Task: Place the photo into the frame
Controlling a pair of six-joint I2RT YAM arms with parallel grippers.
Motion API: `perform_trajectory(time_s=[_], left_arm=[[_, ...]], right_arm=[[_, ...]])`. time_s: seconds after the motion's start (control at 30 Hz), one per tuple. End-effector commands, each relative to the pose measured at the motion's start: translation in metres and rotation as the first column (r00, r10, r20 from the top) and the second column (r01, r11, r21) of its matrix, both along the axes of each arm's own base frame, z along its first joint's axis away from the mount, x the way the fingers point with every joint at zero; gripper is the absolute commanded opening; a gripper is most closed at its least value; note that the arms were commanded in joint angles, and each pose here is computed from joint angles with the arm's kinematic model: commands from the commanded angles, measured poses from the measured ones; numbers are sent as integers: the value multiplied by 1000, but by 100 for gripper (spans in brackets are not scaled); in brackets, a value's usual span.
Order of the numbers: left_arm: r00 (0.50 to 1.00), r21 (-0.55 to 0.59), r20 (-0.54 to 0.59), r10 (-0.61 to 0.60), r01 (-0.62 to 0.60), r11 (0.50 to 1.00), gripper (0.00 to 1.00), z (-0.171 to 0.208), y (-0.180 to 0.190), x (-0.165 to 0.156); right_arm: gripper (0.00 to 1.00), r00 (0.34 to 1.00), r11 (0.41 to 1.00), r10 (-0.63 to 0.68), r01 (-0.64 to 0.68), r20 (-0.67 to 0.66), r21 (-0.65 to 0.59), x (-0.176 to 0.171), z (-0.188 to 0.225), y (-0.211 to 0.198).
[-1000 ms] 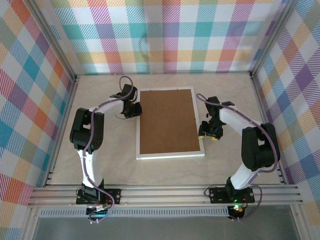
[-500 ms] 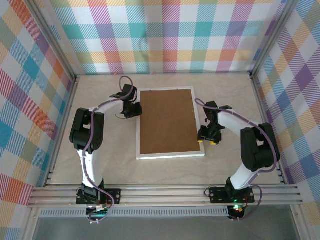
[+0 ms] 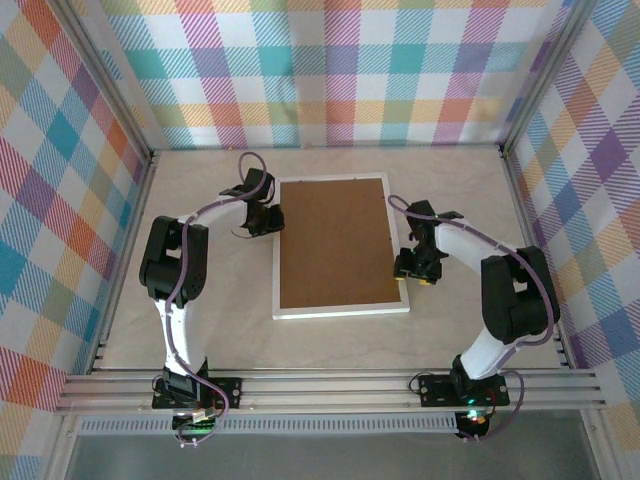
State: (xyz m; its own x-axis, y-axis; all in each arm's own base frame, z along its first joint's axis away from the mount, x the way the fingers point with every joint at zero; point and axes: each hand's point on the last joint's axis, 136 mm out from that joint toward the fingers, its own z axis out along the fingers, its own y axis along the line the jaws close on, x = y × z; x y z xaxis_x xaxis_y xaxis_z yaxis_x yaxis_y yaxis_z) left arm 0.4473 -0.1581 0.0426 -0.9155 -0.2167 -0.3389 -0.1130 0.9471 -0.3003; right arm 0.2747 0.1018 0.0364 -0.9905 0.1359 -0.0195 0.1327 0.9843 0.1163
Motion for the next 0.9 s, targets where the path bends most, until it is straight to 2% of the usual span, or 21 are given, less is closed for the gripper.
perform_trajectory(time_s=[0.0,0.37,0.63,0.87], left_arm=[[997,-8,-77,-23,23,1000,14,-5,-8,-21],[996,-38,-82,-19,16,999,14,-8,-13,-22],[996,-82,-90,-18,11,997,14,-13,-22,-26],[996,-85,-92,-12,4,996,14,-14,-22,-27]], right_arm=[[55,999,1000,3,-2,-49,22,-11,-14,9],[55,990,998,-21,30,-136,61,-37,-38,38],[55,984,999,-27,30,-178,17,-39,-68,53],[55,981,997,-47,56,-187,43,-42,-77,59]])
